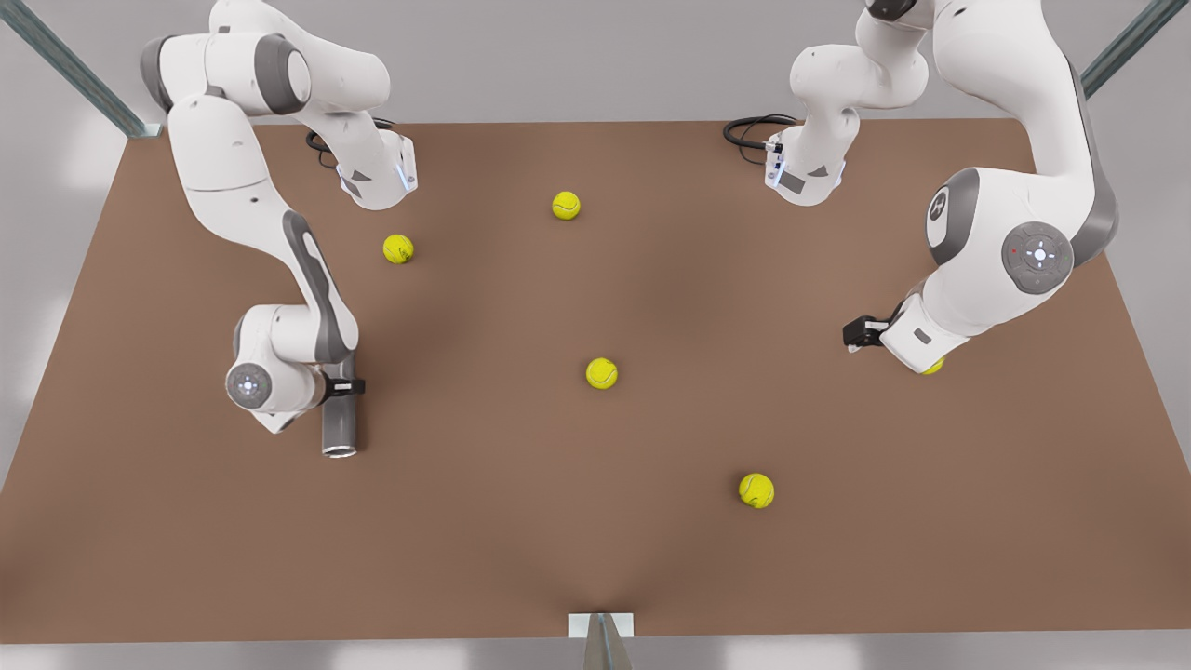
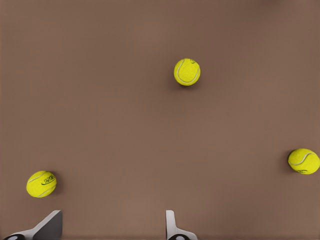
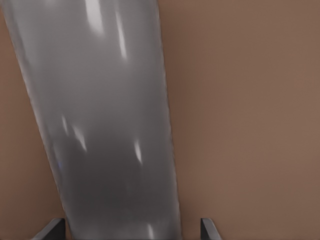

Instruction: Put the tennis tube upright

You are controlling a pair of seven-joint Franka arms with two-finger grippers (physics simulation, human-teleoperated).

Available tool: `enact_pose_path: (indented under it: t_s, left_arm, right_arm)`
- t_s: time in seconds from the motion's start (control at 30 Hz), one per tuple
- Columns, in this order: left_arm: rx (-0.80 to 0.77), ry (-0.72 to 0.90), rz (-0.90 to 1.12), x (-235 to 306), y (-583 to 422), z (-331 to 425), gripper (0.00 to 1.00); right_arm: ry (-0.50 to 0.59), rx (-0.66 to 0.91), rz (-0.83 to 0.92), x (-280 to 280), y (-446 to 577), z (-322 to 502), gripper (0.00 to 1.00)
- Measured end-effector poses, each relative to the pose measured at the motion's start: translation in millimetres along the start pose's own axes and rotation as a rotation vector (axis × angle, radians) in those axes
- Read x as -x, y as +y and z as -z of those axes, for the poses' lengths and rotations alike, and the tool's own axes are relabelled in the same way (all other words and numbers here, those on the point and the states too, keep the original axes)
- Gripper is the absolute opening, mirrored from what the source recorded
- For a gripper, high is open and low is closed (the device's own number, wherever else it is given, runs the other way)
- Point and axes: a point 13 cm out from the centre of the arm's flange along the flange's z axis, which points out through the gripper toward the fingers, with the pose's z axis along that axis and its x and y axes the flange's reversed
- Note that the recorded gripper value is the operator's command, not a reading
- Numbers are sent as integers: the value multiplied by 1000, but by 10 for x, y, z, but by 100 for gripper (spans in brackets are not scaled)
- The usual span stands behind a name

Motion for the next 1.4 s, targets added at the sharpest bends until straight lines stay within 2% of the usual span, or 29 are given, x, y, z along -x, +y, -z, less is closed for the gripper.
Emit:
enact_pose_path:
  t_s: [0.3, 0.33, 0.37, 0.53, 0.63, 0.7, 0.77, 0.9, 0.97, 1.2, 1.4]
  left_arm:
    - [0, 3, 2, 5, 1, -20, 100]
    - [0, 3, 2, 5, 1, -20, 100]
    - [0, 4, 2, 6, 0, -23, 100]
    - [0, 5, 3, 9, -1, -34, 100]
    - [0, 5, 4, 11, -1, -37, 100]
    - [0, 5, 4, 11, -1, -38, 100]
    - [0, 5, 4, 11, -1, -38, 100]
    - [0, 5, 5, 13, -1, -40, 100]
    - [0, 6, 5, 14, -1, -45, 100]
    - [0, 9, 6, 19, -1, -64, 100]
    - [1, 14, 7, 30, 0, -100, 100]
  right_arm:
    - [20, 3, 30, -20, 2, -139, 100]
    - [20, 3, 32, -18, 0, -142, 80]
    - [20, 4, 34, -16, 0, -143, 75]
    - [12, 5, 48, 20, 16, -106, 75]
    - [-64, -1, 94, 363, 297, 379, 76]
    - [-109, -10, 164, 540, 770, 716, 76]
    - [-170, -29, 294, 634, 1685, 1127, 75]
    - [-223, -76, 616, 176, 3868, 1290, 75]
    - [-230, -94, 739, -124, 4541, 1195, 75]
    - [-329, -122, 1114, -973, 5928, 1119, 75]
    - [-294, -125, 1245, -1204, 6251, 463, 76]
